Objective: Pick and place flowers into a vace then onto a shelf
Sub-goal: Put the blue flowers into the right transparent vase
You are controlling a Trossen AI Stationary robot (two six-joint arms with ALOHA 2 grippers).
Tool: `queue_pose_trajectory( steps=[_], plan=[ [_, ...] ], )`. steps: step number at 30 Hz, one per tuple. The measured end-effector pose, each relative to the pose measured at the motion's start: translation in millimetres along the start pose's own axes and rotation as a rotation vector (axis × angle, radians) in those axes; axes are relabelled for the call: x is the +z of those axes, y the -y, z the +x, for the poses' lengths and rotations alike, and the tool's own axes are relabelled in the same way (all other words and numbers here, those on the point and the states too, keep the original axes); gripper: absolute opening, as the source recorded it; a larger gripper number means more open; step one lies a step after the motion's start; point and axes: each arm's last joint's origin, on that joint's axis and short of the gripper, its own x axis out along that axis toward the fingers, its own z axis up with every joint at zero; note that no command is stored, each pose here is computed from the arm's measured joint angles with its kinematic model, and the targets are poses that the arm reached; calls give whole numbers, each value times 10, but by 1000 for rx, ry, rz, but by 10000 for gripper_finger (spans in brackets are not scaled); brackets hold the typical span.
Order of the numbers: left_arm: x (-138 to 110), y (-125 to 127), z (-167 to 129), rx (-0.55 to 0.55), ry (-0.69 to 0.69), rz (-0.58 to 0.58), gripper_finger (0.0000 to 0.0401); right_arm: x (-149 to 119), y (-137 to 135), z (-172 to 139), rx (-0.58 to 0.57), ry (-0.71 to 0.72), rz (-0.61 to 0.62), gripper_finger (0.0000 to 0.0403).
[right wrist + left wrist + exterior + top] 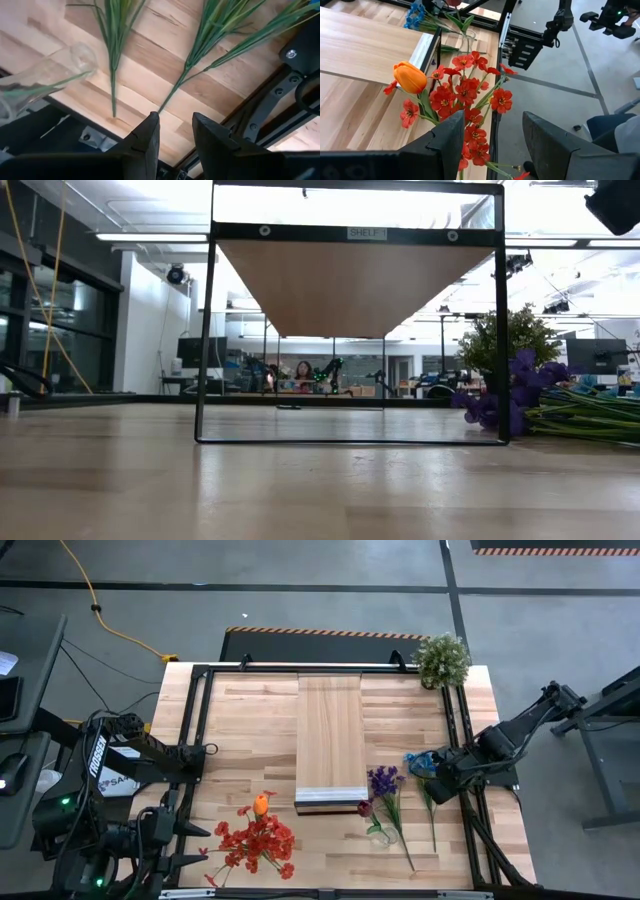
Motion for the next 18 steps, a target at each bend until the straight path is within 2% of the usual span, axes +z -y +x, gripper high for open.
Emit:
queue_pose_trajectory(
  steps=[9,18],
  plan=[
    [0,0,0,0,0,0,232,25,-124,178,-99,9,-15,117],
    [0,0,0,-1,-1,0,232,43,-195,301,-166,10,-18,187]
  ],
)
